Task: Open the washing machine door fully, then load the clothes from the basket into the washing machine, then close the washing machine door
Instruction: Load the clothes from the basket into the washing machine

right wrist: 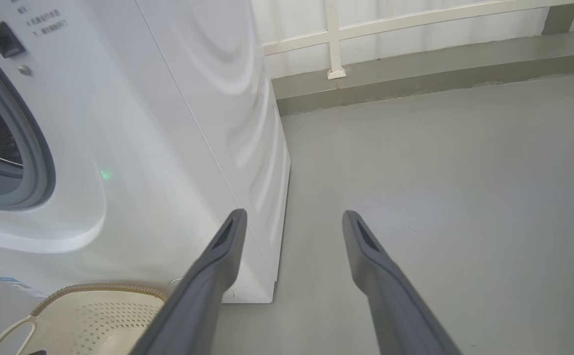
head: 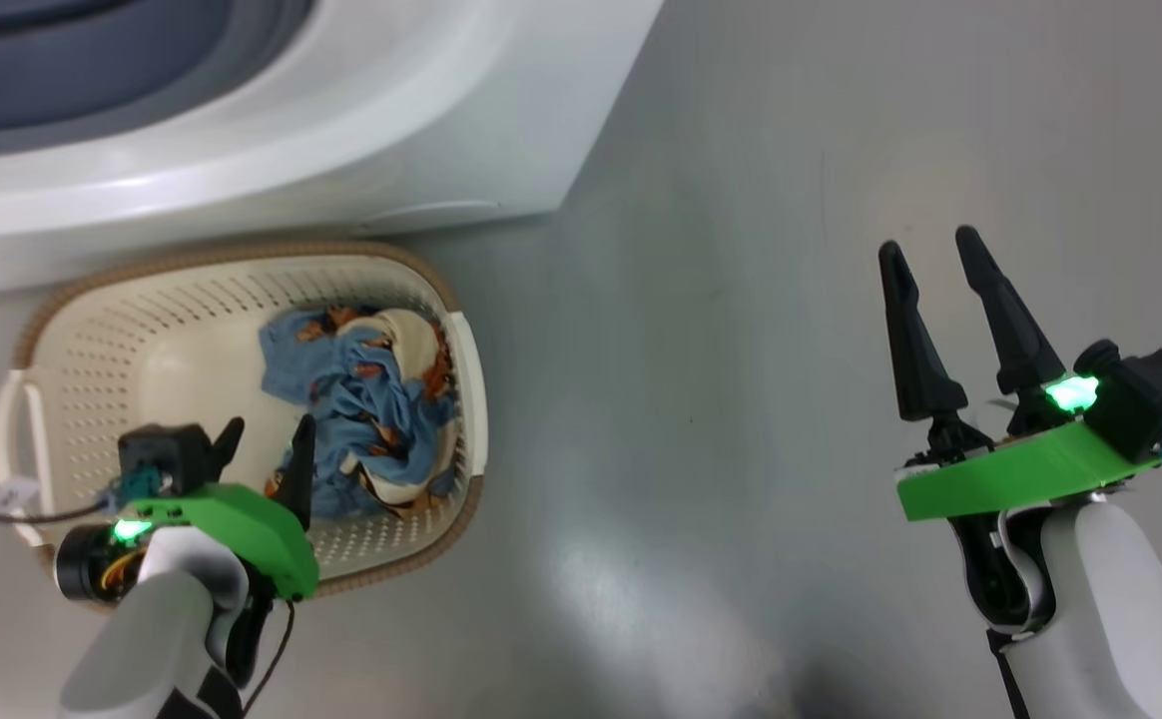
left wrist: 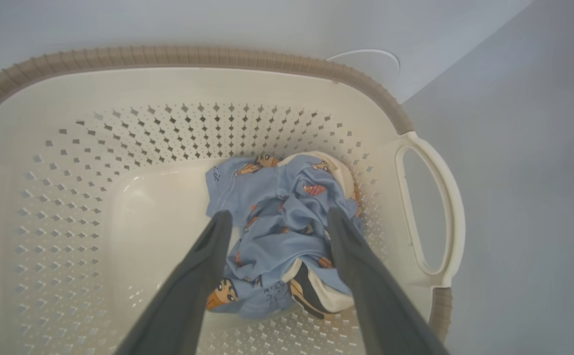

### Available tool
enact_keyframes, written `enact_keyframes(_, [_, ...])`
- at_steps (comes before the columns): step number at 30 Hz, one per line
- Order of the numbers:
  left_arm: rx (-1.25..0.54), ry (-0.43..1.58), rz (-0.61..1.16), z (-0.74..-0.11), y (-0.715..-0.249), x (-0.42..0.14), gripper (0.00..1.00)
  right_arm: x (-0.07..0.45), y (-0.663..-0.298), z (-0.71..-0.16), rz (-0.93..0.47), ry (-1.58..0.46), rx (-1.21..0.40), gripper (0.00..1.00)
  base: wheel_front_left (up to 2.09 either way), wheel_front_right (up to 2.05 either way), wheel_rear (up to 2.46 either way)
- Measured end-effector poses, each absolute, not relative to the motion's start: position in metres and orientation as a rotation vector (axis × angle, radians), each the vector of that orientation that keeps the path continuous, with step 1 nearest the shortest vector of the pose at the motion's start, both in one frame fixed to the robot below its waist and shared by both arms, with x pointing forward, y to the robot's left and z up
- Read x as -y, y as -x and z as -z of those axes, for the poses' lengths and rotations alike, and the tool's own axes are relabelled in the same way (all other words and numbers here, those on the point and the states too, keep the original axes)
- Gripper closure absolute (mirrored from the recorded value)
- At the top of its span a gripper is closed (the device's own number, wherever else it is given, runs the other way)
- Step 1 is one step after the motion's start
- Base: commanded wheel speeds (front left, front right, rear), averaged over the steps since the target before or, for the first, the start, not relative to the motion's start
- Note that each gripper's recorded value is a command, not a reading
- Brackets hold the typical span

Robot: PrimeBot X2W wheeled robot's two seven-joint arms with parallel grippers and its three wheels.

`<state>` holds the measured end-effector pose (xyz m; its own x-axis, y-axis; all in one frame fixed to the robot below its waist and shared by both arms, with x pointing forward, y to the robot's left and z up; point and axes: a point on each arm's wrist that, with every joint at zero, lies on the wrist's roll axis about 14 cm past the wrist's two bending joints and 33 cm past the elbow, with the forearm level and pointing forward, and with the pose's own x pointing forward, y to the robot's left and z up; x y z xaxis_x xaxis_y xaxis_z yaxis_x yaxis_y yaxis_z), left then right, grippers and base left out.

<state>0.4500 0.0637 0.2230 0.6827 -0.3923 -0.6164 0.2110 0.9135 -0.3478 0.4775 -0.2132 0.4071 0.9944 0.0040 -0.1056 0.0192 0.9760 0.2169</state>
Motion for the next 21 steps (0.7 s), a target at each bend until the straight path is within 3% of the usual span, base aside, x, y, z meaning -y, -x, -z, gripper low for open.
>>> enact_keyframes(21, [-1.008,0.277,0.543,-0.146,-0.445,-0.015,0.0,0.216,-0.49,-0.354,0.026,-0.205,-0.202,0.0,0.0,0.0,0.0])
